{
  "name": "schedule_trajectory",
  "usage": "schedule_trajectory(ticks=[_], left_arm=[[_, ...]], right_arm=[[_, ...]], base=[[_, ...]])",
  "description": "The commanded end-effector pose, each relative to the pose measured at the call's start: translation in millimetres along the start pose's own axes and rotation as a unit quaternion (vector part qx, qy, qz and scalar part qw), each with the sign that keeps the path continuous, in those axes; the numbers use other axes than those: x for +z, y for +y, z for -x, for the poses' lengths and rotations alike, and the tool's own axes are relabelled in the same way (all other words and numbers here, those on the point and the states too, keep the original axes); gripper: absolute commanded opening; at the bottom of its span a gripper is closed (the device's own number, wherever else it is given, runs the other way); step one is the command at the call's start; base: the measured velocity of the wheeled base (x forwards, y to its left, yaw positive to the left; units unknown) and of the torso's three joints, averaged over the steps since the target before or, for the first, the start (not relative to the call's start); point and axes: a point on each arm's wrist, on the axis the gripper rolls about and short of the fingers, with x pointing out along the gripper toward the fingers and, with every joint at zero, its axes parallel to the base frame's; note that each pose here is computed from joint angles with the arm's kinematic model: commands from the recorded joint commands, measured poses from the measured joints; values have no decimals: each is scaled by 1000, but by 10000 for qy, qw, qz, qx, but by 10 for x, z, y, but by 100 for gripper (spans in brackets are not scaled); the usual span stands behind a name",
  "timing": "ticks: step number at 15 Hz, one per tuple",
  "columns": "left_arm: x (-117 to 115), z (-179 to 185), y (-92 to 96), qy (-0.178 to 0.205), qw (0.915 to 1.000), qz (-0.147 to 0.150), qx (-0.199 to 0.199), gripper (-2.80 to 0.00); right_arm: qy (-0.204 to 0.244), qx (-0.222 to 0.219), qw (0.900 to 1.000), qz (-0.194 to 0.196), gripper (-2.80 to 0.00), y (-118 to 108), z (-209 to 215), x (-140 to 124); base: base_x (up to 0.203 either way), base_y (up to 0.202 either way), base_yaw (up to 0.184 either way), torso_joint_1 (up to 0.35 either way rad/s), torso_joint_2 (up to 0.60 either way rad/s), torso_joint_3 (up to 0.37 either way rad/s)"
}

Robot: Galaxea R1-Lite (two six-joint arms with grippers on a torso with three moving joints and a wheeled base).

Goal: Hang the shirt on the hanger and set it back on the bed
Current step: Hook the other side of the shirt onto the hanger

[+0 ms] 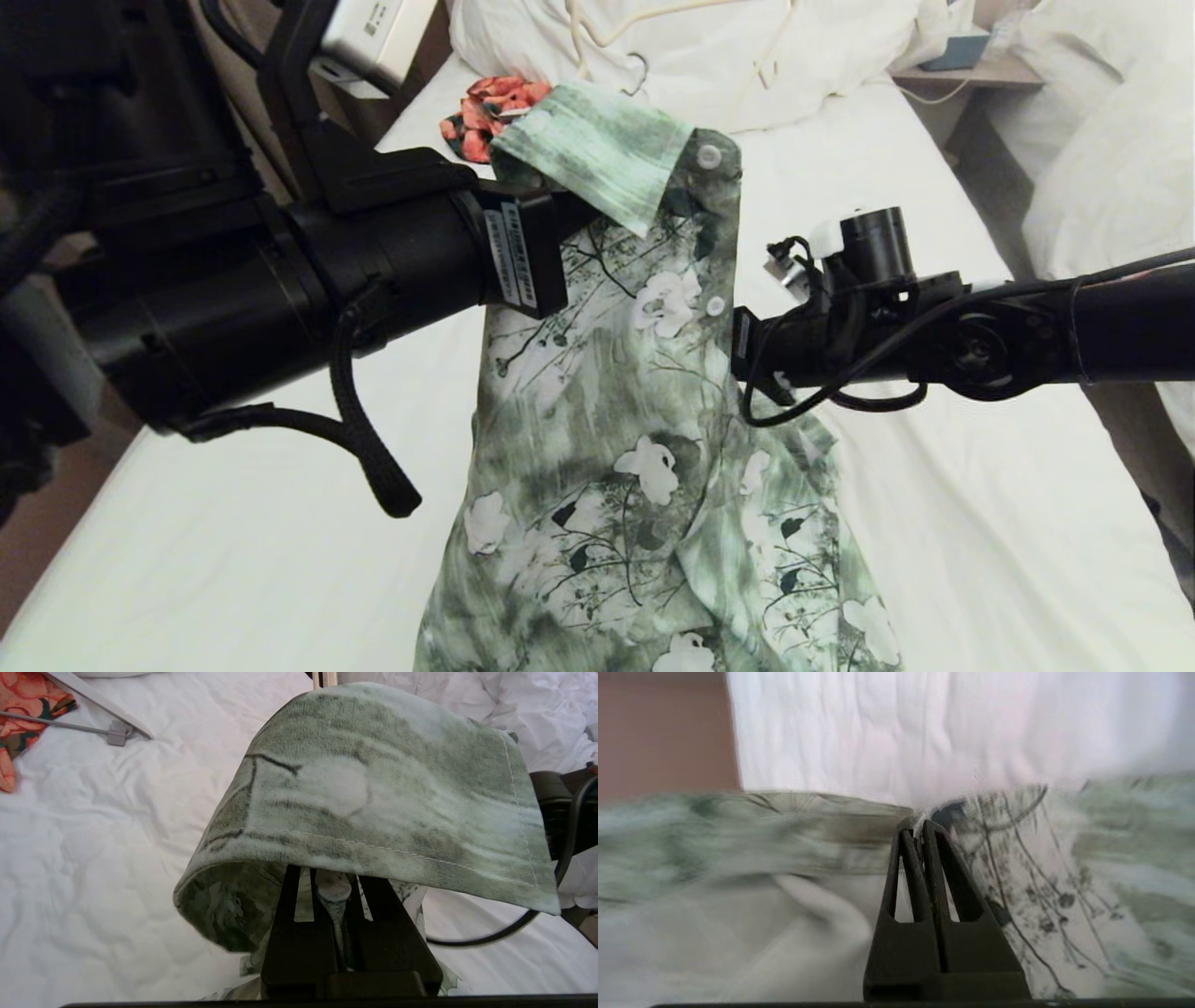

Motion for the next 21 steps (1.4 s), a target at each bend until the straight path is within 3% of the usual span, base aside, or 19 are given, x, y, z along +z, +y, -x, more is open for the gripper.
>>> schedule_trajectory(ticks=[1, 4, 10, 14, 15, 21], left_arm=[[-11, -14, -1, 9, 10000, 16, 6, -280], [-37, -39, -6, 61, 10000, 13, 1, -280], [-78, -85, -13, 132, 9999, 9, -7, -280], [-63, -72, -12, 101, 9999, 11, -5, -280], [-60, -68, -11, 101, 9999, 11, -5, -280], [34, 25, 31, -64, 10000, 17, 63, -280]], right_arm=[[-202, 75, 9997, -128, -280, 12, 100, 89], [-452, 31, 9984, -323, -280, -60, 252, 212], [-349, -270, 9974, -563, -280, -171, 315, 246], [37, -416, 9969, -671, -280, -223, 142, 99], [133, -440, 9965, -692, 0, -244, 76, 60], [352, -100, 9967, -723, 0, -120, -118, 36]], base=[[0, 0, 0, 0, 0, 0], [0, 0, 0, 0, 0, 0], [0, 0, 0, 0, 0, 0], [0, 0, 0, 0, 0, 0], [0, 0, 0, 0, 0, 0], [0, 0, 0, 0, 0, 0]])
